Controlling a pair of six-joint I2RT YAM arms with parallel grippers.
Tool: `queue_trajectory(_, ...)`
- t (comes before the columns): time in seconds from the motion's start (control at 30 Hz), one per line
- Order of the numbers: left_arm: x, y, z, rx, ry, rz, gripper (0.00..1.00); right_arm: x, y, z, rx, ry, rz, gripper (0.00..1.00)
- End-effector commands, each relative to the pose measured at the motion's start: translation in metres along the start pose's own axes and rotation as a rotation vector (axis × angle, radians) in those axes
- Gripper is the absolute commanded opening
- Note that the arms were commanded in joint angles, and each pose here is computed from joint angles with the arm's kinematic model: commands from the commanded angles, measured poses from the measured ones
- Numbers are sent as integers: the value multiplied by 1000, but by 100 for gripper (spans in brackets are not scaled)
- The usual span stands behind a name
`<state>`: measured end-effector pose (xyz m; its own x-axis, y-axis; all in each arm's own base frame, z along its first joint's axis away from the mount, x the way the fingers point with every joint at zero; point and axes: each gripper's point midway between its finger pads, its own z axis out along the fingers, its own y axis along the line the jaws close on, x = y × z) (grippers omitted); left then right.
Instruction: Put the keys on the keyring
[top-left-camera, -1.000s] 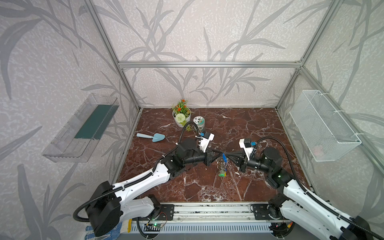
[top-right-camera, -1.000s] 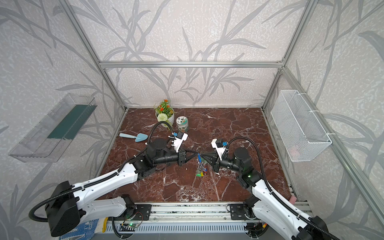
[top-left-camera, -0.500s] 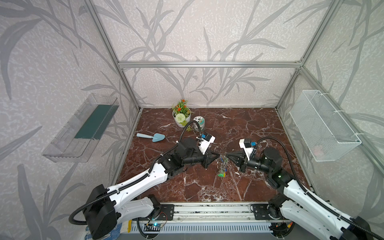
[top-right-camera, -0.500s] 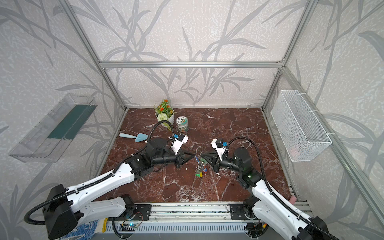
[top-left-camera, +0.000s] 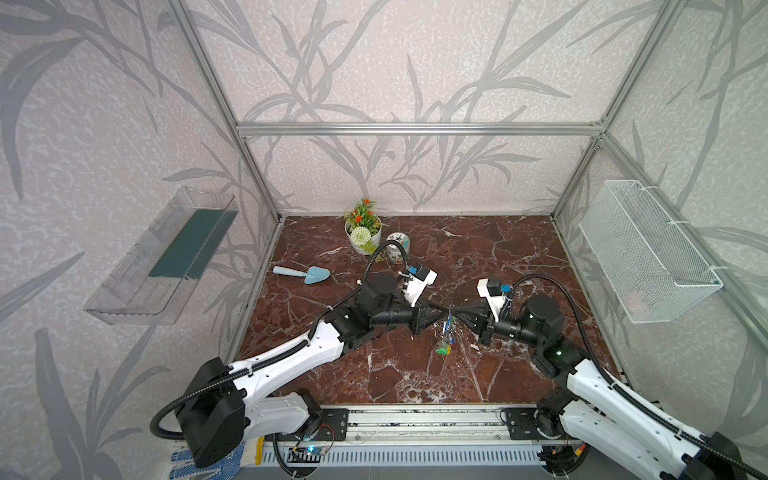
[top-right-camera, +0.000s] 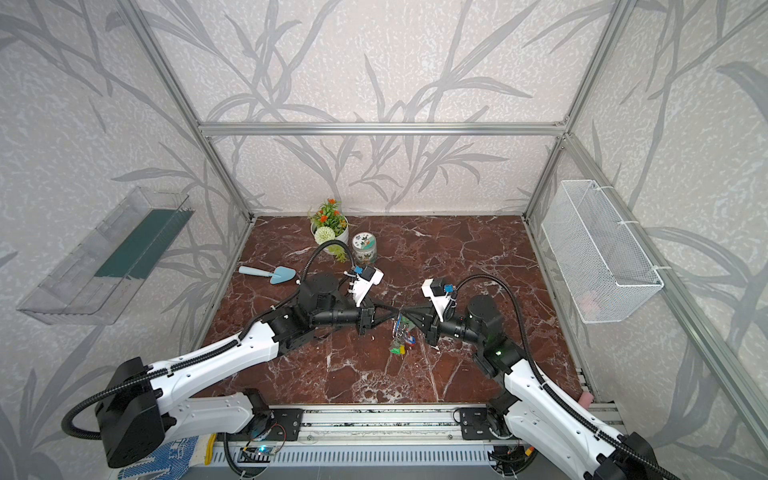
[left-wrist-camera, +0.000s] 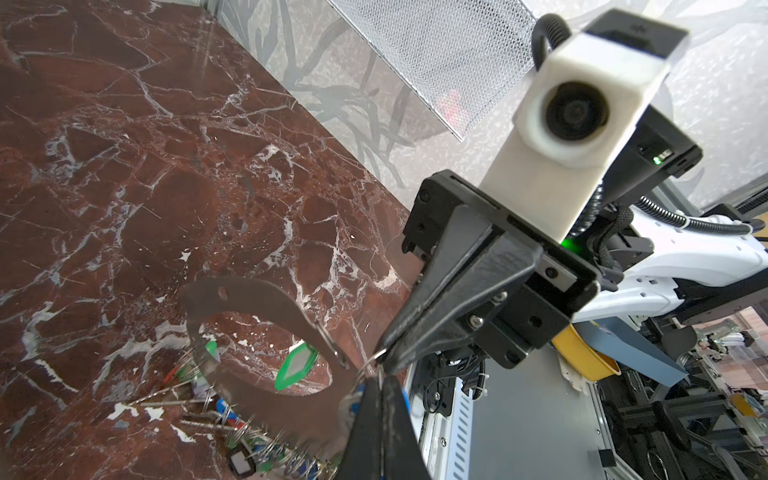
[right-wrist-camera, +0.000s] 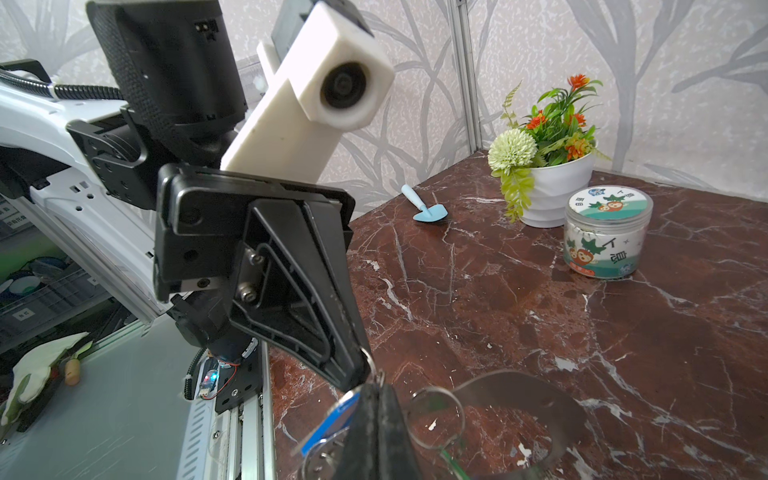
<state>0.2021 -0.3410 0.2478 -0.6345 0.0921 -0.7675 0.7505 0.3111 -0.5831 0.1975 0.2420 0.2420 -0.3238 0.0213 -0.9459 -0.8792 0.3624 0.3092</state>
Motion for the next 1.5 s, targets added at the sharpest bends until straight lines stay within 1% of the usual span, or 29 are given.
queue_trajectory(0.0,-15,-8,-1,26,-46,8,0,-18,10,-2,-30,-58,-61,0)
queue_trajectory(0.13,-13,-6,2,20,-37,-4,0,-18,11,-2,-31,-58,-62,0)
queue_trajectory(0.33,-7,4,4,-23,-1,-14,0,-18,11,-2,-31,-60,-65,0)
queue_trajectory(0.6,-8,14,3,-78,-17,-42,0,-18,11,-2,-33,-57,-63,0)
queue_trajectory(0.83,-11,15,3,-79,-33,-71,0,-18,12,-2,-37,-58,-66,0)
queue_trajectory(0.97,-14,3,4,-16,-46,-70,0,-16,12,-2,-37,-54,-67,0)
queue_trajectory(1.1,-19,-2,2,5,-64,-61,0,-15,12,-1,-37,-51,-67,0)
queue_trajectory(1.47,-14,12,0,-69,-52,-73,0,-15,12,-1,-35,-50,-67,0)
